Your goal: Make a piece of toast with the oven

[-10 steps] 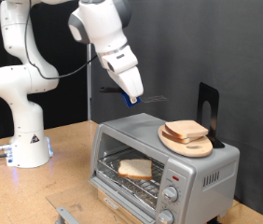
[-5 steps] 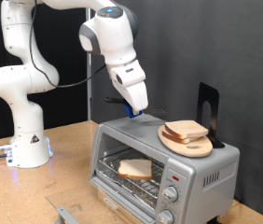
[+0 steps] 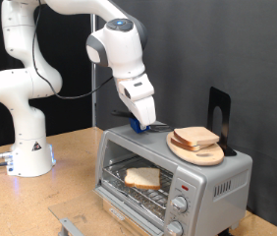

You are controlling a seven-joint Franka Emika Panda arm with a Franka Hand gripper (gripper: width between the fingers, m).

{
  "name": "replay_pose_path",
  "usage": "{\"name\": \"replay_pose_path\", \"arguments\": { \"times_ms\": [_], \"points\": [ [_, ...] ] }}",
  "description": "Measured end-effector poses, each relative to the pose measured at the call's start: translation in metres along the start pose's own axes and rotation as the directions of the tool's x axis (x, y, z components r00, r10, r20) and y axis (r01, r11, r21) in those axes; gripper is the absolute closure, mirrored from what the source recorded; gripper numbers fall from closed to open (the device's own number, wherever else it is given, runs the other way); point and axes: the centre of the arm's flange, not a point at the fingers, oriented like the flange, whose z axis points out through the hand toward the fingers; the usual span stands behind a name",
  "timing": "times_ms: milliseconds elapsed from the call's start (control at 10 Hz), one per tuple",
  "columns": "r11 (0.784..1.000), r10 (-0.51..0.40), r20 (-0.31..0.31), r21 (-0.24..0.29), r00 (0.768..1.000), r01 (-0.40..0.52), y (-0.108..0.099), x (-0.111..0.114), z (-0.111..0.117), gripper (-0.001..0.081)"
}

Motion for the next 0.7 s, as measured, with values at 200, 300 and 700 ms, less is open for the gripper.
{"name": "replay_pose_path", "arguments": {
  "times_ms": [200, 300, 700],
  "points": [
    [1.000, 0.002, -0.007, -0.005, 1.000, -0.002, -0.0002, -0.0015, 0.0042, 0.0173],
    [1.000, 0.002, -0.016, -0.008, 1.000, -0.002, -0.0001, -0.0010, 0.0042, 0.0059],
    [0.999, -0.029, -0.113, -0.048, 0.993, 0.023, 0.0016, 0.0028, 0.0055, -0.0002]
  ]
}}
